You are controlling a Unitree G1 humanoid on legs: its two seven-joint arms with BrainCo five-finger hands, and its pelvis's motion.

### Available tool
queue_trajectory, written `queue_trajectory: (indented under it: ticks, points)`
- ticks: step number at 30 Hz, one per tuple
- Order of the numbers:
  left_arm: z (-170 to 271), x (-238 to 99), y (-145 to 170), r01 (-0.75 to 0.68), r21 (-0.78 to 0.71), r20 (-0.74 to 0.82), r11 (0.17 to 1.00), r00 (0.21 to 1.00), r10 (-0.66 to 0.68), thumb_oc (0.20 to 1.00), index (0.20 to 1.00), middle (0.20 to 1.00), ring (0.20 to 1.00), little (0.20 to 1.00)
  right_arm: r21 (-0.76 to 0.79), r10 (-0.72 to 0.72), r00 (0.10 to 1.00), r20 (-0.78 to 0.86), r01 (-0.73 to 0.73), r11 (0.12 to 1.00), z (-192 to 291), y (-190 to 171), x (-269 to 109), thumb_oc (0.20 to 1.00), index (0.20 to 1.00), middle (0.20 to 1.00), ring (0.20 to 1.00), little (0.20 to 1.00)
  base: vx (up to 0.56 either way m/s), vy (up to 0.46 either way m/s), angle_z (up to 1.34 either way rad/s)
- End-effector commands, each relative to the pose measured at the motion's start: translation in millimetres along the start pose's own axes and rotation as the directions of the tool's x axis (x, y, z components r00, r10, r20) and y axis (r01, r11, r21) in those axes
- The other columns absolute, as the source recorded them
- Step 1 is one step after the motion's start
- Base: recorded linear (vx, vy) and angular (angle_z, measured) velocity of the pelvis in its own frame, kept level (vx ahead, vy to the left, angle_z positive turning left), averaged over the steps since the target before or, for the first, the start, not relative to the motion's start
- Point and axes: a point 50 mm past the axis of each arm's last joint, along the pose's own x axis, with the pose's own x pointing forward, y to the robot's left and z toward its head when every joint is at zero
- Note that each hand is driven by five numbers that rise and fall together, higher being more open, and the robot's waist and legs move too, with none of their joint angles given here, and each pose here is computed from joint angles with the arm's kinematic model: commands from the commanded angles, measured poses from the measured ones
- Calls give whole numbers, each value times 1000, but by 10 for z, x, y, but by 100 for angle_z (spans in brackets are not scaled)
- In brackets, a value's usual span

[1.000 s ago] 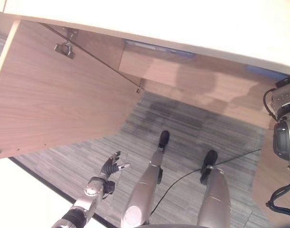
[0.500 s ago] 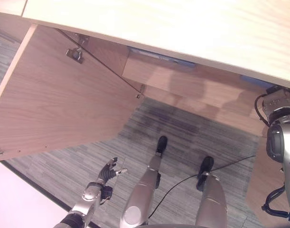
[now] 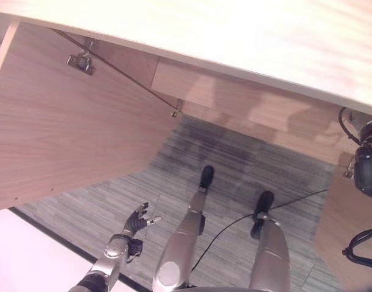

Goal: Put the empty folder in the office cabinet

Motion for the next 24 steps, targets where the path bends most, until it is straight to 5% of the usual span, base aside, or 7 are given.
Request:
queue_trajectory:
  ticks: [1,7,10,17,24]
  points:
    - [163,43,127,-26,7,61,1000,998,25,1000,1000,1000,1000,1000,-34,200,885,420,-204,978,1080,204,-315,1000,1000,1000,1000,1000,-99,21,1]
    - [180,65,118,-22,9,56,1000,998,21,1000,1000,1000,1000,1000,-17,206,933,296,-211,977,615,171,-131,1000,1000,1000,1000,1000,2,-10,2]
    - [215,77,192,-58,-14,66,998,996,59,1000,1000,1000,1000,1000,144,241,964,110,-256,956,-193,135,-8,1000,1000,1000,1000,1000,7,2,7]
    - [152,83,181,-101,-97,40,990,994,106,1000,1000,1000,1000,1000,246,440,896,55,-440,864,-1102,144,-292,1000,1000,1000,1000,1000,-4,43,-3]
    - [-153,-13,159,-170,-169,-75,971,984,159,1000,1000,1000,1000,1000,193,579,815,-6,-567,801,-1953,-698,-555,1000,1000,1000,1000,1000,10,37,-12]
